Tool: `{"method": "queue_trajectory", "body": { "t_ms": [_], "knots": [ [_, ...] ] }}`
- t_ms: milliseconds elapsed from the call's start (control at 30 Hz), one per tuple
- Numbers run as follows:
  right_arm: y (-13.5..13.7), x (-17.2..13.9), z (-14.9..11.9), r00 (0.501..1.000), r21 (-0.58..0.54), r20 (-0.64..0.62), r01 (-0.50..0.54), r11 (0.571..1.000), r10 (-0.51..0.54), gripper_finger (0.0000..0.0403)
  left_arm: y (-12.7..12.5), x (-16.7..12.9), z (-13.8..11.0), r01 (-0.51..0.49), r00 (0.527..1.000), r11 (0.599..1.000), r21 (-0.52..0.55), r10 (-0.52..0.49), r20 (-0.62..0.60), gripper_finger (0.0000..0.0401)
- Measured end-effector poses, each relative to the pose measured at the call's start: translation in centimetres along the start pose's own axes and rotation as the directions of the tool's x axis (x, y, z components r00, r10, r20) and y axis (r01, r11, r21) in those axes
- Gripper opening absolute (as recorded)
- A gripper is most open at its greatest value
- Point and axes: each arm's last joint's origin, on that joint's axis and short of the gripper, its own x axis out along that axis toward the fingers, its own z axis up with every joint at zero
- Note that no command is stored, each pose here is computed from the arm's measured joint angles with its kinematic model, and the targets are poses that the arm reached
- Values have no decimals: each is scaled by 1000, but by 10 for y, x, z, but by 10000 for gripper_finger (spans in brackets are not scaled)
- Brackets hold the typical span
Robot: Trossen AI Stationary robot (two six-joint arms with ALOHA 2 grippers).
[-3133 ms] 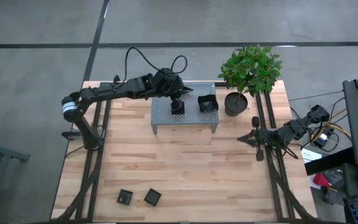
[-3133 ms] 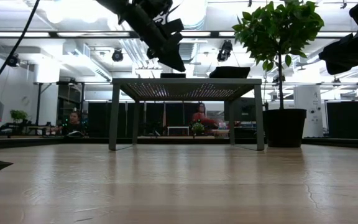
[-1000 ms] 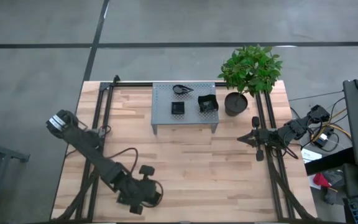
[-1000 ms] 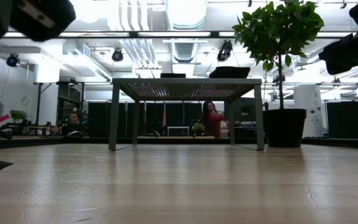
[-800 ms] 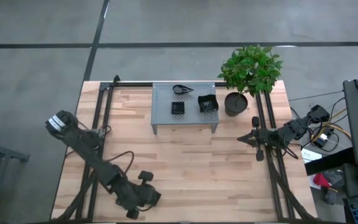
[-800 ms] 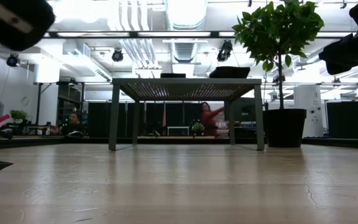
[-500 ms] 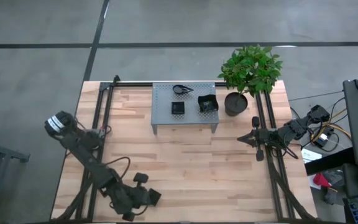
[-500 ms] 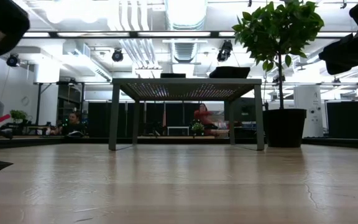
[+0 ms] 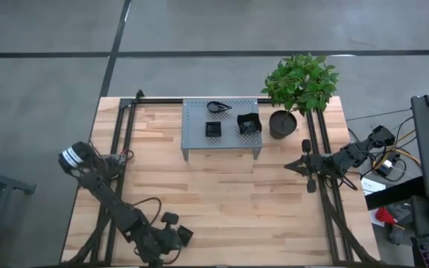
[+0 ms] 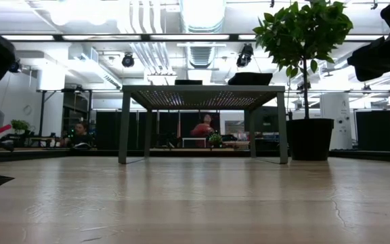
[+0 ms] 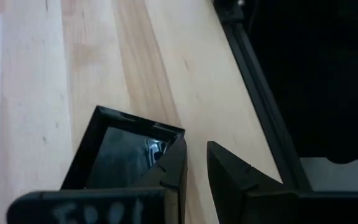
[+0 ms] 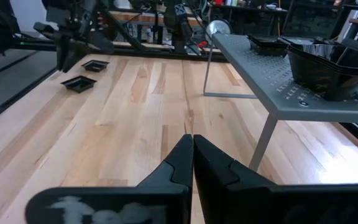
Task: Pick & Place Mini shaped plates
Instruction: Stack the black square plate on top of the black square plates on the shelf
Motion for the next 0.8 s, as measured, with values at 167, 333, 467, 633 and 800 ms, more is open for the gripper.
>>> {"method": "queue_trajectory", "body": {
  "t_ms": [167, 333, 467, 633, 800],
  "knots": [
    [0, 0, 0, 1000, 0, 0, 0, 1000, 0, 8, -1, 9, -4, -14, 1000, 1000, 8, 15, -22, 55],
    [0, 0, 0, 1000, 0, 0, 0, 1000, 0, 8, -2, 17, -7, -27, 999, 1000, 15, 28, -38, 55],
    [0, 0, 0, 1000, 0, 0, 0, 1000, 0, 8, -1, 24, -11, -45, 998, 999, 22, 47, -53, 55],
    [0, 0, 0, 1000, 0, 0, 0, 1000, 0, 8, -1, 25, -13, -49, 997, 999, 19, 50, -57, 55],
    [0, 0, 0, 1000, 0, 0, 0, 1000, 0, 8, -4, 19, -3, -39, 999, 999, 12, 39, -21, 55]
  ]
}}
